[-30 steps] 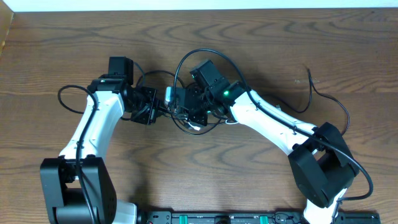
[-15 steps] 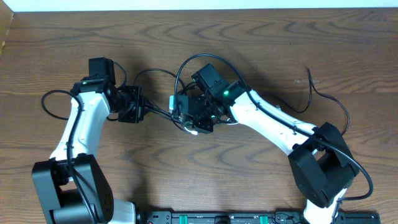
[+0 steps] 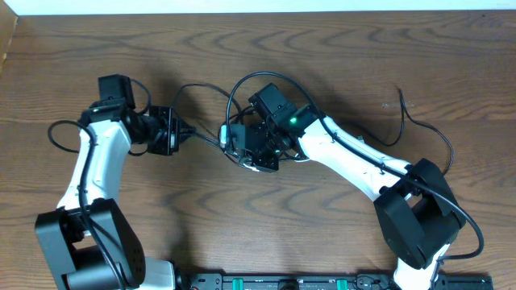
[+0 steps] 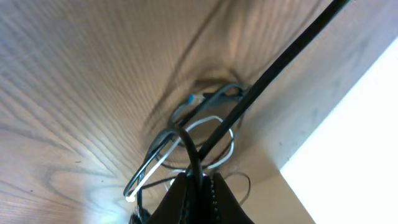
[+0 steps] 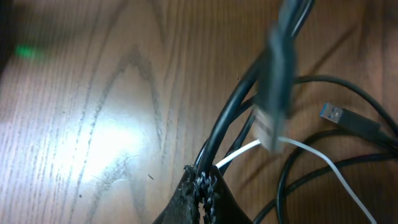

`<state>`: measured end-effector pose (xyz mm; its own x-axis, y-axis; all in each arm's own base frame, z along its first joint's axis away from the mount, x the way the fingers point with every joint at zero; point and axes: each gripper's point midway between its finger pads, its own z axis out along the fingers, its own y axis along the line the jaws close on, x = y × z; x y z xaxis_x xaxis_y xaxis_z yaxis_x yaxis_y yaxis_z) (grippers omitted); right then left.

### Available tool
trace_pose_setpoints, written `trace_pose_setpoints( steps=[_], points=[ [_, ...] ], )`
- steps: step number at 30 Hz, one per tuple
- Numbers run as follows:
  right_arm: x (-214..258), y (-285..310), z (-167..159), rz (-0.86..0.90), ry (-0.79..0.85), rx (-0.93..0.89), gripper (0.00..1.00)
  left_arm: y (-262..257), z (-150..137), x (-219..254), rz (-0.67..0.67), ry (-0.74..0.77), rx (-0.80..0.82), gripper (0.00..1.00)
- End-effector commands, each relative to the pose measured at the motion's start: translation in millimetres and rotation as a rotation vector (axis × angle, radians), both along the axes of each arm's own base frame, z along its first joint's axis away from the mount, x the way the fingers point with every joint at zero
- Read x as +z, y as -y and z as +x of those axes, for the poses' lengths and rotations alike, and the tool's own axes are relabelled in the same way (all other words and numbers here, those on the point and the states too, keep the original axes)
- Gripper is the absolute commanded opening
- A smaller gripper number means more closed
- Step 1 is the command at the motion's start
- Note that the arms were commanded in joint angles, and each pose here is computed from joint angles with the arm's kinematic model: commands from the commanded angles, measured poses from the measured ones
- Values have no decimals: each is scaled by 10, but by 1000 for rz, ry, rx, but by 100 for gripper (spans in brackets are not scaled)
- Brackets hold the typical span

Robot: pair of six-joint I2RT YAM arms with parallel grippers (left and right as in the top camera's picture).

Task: Untangle cables

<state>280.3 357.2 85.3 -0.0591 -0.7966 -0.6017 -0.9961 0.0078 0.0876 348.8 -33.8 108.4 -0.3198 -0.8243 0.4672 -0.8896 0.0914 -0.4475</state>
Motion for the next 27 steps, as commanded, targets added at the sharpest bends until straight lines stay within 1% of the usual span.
trace_pose_setpoints(
  steps=[1, 6, 12, 13, 15, 16, 19, 22, 26, 27],
  points=[
    [30, 14, 35, -5, 22, 2, 1, -4, 18, 48, -50, 73, -68, 8],
    [28, 14, 32, -6, 22, 2, 1, -43, 22, 46, -20, 122, -119, 8],
    [28, 15, 34, -6, 22, 2, 1, -51, 16, 35, 54, 231, -263, 8],
    [28, 14, 33, -5, 22, 2, 3, -58, 7, 23, 69, 240, -283, 8],
    [28, 9, 27, -6, 19, -1, 30, -94, -39, -34, 110, 221, -305, 8],
    [29, 6, 27, -5, 11, -11, 40, -118, -68, -66, 130, 202, -309, 8],
    [51, -23, 64, 7, -7, -58, 41, -197, -141, -163, 209, 162, -340, 8],
    [102, -80, 151, 35, -62, -176, 45, -253, -201, -231, 267, 125, -362, 8],
    [201, -180, 297, 95, -174, -382, 37, -309, -240, -296, 340, 95, -392, 8],
    [226, -209, 331, 113, -201, -428, 37, -324, -260, -326, 363, 81, -399, 8]
  ],
)
